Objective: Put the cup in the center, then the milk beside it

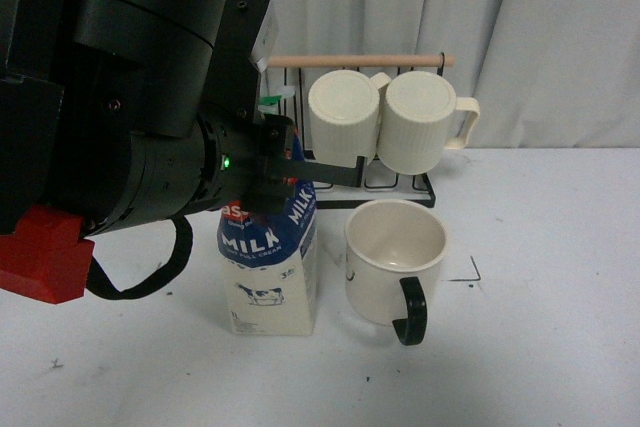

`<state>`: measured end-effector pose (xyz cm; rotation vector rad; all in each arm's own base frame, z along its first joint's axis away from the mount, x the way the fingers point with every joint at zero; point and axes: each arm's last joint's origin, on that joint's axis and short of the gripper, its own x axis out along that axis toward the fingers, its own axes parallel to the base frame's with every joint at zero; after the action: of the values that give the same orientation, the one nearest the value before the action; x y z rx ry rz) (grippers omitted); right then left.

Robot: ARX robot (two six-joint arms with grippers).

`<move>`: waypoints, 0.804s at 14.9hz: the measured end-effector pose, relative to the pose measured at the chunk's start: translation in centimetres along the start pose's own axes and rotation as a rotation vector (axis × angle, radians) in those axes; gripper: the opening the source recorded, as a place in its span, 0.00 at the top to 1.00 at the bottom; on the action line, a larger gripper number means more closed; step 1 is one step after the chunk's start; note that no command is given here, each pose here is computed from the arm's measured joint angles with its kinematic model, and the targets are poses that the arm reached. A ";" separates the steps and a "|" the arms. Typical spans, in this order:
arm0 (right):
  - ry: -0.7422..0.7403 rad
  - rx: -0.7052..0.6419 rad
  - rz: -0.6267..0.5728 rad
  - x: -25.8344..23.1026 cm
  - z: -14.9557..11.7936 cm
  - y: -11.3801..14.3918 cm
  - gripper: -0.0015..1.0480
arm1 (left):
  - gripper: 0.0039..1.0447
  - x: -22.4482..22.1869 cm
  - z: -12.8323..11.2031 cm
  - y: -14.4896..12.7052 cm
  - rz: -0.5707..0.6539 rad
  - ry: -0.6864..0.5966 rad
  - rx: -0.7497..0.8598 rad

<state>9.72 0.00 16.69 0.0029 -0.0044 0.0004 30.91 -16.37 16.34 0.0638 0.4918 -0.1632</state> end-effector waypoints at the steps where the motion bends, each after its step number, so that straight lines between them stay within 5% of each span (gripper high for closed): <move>1: 0.000 0.000 0.000 0.0 0.0 0.0 0.06 | 0.77 -0.1 0.1 -0.1 -0.012 -0.002 -0.031; 5: 0.000 0.000 0.000 0.0 0.0 0.0 0.06 | 0.34 -1.8 1.5 0.9 -0.057 -0.046 -0.178; 8: 0.000 0.000 0.000 0.0 0.0 0.0 0.06 | 0.04 -6.2 3.7 3.8 -0.073 -0.227 -0.263; 12: 0.000 0.000 0.000 0.0 0.0 0.0 0.06 | 0.06 -12.0 2.4 8.8 -0.049 -0.289 -0.283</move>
<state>9.72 0.00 16.69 0.0029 -0.0044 0.0004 23.09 -6.22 24.38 -0.2460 0.2242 -0.1464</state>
